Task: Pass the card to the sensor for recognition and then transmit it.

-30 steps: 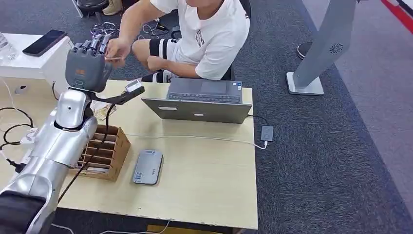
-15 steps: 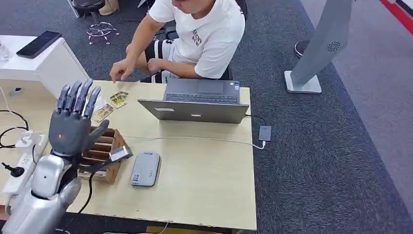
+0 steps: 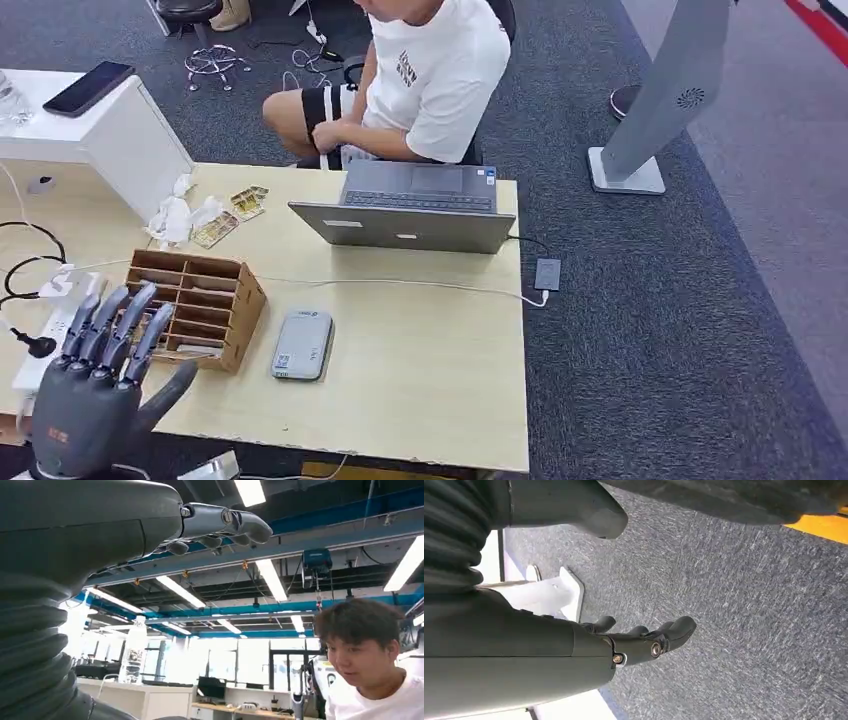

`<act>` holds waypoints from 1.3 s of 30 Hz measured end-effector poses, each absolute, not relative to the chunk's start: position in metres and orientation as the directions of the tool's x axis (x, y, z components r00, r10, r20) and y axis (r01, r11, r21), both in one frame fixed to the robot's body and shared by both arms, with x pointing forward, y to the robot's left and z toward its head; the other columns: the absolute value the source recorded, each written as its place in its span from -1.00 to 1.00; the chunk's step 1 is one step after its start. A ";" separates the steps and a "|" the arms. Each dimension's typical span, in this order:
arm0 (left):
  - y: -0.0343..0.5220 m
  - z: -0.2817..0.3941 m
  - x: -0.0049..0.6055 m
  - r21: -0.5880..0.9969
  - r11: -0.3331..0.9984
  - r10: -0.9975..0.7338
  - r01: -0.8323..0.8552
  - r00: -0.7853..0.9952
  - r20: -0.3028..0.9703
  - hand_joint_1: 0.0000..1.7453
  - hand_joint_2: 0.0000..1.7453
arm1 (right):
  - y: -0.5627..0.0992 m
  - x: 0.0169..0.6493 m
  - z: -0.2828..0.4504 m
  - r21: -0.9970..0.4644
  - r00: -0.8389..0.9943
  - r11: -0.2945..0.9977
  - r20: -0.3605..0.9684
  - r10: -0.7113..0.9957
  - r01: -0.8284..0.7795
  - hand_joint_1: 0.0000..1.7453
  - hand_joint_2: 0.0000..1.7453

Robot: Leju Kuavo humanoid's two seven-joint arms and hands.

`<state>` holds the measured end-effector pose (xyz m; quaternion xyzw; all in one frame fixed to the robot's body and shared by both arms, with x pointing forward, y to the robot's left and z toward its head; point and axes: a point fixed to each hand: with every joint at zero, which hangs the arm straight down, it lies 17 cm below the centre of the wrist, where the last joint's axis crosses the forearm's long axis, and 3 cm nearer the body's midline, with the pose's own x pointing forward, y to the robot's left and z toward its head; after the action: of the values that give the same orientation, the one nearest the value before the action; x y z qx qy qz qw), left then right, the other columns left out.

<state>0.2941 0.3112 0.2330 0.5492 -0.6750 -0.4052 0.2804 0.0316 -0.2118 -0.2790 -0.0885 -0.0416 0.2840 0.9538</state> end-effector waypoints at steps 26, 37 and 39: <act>0.413 0.084 0.347 0.997 -0.022 -0.998 0.080 0.049 -0.026 -1.00 1.00 | -0.216 0.034 -0.279 -0.197 0.828 0.812 0.004 0.561 -0.549 -1.00 1.00; 0.420 0.070 0.353 0.994 -0.020 -0.996 0.108 0.083 -0.029 -1.00 1.00 | -0.215 0.035 -0.279 -0.196 0.823 0.808 0.012 0.569 -0.556 -1.00 1.00; 0.421 0.068 0.352 0.993 -0.019 -0.996 0.113 0.090 -0.029 -1.00 1.00 | -0.215 0.035 -0.279 -0.197 0.817 0.803 0.013 0.576 -0.563 -1.00 1.00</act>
<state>0.3519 0.4211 0.0680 0.4995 -0.4419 -0.5097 0.5435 0.0351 -0.2154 -0.2788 -0.0926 -0.0362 0.3002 0.9487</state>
